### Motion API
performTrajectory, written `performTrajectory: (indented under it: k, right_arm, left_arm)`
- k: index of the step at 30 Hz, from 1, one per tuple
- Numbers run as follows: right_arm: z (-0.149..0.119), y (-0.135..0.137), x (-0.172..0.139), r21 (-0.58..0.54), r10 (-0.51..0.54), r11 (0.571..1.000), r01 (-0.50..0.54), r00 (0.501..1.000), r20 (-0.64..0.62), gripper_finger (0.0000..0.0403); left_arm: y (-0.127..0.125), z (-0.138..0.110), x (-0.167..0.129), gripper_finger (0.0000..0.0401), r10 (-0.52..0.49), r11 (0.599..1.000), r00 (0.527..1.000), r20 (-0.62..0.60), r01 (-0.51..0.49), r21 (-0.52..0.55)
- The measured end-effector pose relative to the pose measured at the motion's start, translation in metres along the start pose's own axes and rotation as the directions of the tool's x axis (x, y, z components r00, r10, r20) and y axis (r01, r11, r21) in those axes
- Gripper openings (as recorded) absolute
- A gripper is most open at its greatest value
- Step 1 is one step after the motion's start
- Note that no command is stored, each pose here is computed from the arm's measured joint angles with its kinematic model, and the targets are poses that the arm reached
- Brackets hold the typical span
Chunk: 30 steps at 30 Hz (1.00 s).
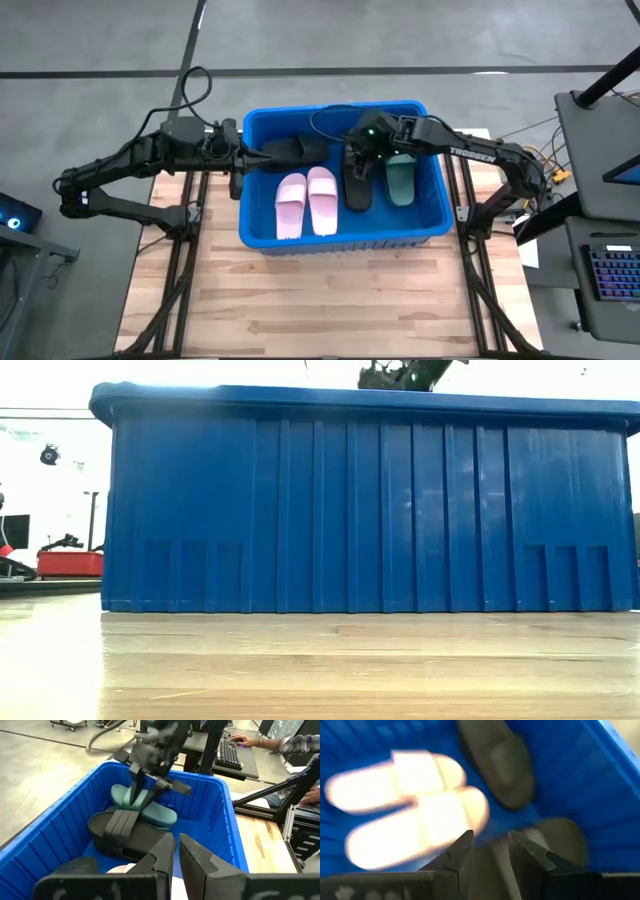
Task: Pick and place slides into bin
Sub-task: Return to Home Position
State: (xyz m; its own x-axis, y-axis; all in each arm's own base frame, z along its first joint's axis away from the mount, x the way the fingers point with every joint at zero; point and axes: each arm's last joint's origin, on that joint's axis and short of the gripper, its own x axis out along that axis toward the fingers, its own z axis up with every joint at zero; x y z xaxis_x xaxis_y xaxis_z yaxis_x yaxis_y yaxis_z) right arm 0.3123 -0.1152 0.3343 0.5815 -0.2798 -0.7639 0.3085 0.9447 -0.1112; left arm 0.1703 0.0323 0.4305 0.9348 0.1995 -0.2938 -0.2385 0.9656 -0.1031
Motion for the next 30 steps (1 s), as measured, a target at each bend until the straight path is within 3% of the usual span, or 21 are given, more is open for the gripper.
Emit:
performTrajectory:
  k: [7,14,16,22,30]
  right_arm:
    - [0.014,0.044,-0.033,-0.004,0.14,0.99,-0.142,0.967,0.214,0.0097]
    - [0.003,0.09,-0.077,-0.122,0.289,0.957,-0.264,0.819,0.496,0.0075]
    - [-0.009,0.093,-0.086,-0.126,0.305,0.95,-0.284,0.772,0.557,0.0069]
    - [-0.055,0.082,-0.1,-0.047,0.25,0.954,-0.297,0.696,0.673,0.0052]
    - [-0.11,0.066,-0.114,-0.001,0.203,0.957,-0.289,0.668,0.716,0.0035]
  left_arm:
    - [0.0,0.001,-0.002,0.0013,0.002,1.0,1.0,0.007,-0.002,0.001]
    - [0.0,0.001,-0.001,0.0013,0.007,1.0,1.0,0.009,-0.007,0.0]
    - [0.0,0.002,-0.001,0.0013,0.009,1.0,1.0,0.016,-0.009,0.0]
    - [0.0,0.004,-0.001,0.0013,0.007,1.0,0.999,0.044,-0.007,-0.001]
    - [0.0,0.005,-0.001,0.0013,0.008,1.0,0.999,0.05,-0.008,-0.001]
